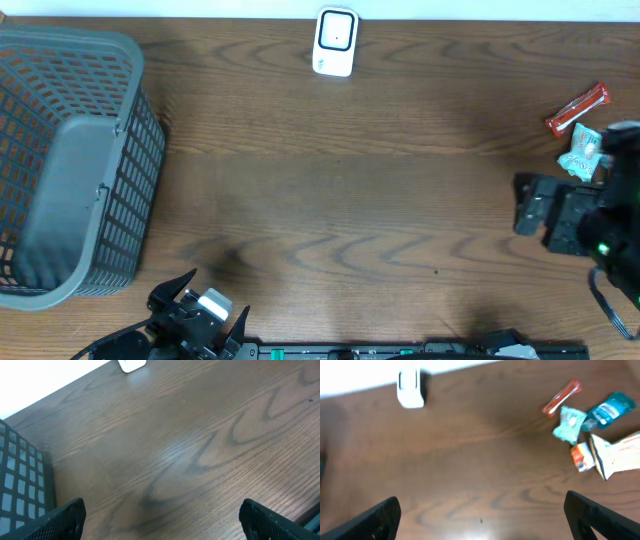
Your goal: Scan the item barcode
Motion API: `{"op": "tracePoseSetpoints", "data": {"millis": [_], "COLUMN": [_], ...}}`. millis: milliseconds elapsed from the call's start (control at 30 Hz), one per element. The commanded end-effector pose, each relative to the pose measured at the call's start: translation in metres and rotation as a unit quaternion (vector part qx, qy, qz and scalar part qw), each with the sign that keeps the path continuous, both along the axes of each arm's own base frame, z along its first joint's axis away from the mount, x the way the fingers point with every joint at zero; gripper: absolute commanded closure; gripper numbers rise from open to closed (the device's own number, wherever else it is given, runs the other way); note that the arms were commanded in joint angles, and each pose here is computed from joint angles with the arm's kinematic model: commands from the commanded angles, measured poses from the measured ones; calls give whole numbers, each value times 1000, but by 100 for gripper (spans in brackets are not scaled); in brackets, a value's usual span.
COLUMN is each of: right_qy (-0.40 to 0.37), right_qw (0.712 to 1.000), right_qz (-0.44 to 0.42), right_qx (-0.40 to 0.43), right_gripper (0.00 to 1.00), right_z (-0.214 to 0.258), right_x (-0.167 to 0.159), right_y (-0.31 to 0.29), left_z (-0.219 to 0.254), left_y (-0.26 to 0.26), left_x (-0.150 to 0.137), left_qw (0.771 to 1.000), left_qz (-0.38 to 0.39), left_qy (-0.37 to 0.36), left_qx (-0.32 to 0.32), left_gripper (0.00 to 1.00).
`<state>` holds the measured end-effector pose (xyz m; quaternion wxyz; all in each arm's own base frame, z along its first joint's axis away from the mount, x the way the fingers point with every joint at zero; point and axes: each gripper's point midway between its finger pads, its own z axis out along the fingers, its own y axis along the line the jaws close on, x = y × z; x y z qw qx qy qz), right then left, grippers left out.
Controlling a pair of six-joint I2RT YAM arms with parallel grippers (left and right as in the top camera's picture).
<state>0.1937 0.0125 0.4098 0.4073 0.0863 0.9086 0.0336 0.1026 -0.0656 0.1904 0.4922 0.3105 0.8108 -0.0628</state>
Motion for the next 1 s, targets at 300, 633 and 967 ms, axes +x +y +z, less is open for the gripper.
{"op": "tracePoseSetpoints", "data": {"millis": [300, 633, 967], "right_qy": [-171, -272, -360], "right_qw": [984, 958, 924], "right_qz": [-44, -91, -130], "right_qx": [19, 19, 22], "right_gripper": [1, 1, 1], "right_z": [5, -49, -75], "right_x": [-93, -110, -73], "right_y": [-32, -48, -54], "left_z": [1, 1, 1], "left_y": [-1, -1, -1], "left_x": [-1, -1, -1], "left_qw": [1000, 1000, 1000], "left_qz": [-8, -8, -8], "left_qy": [-6, -6, -7], "left_qx": [3, 3, 3], "left_gripper": [2, 2, 2]}}
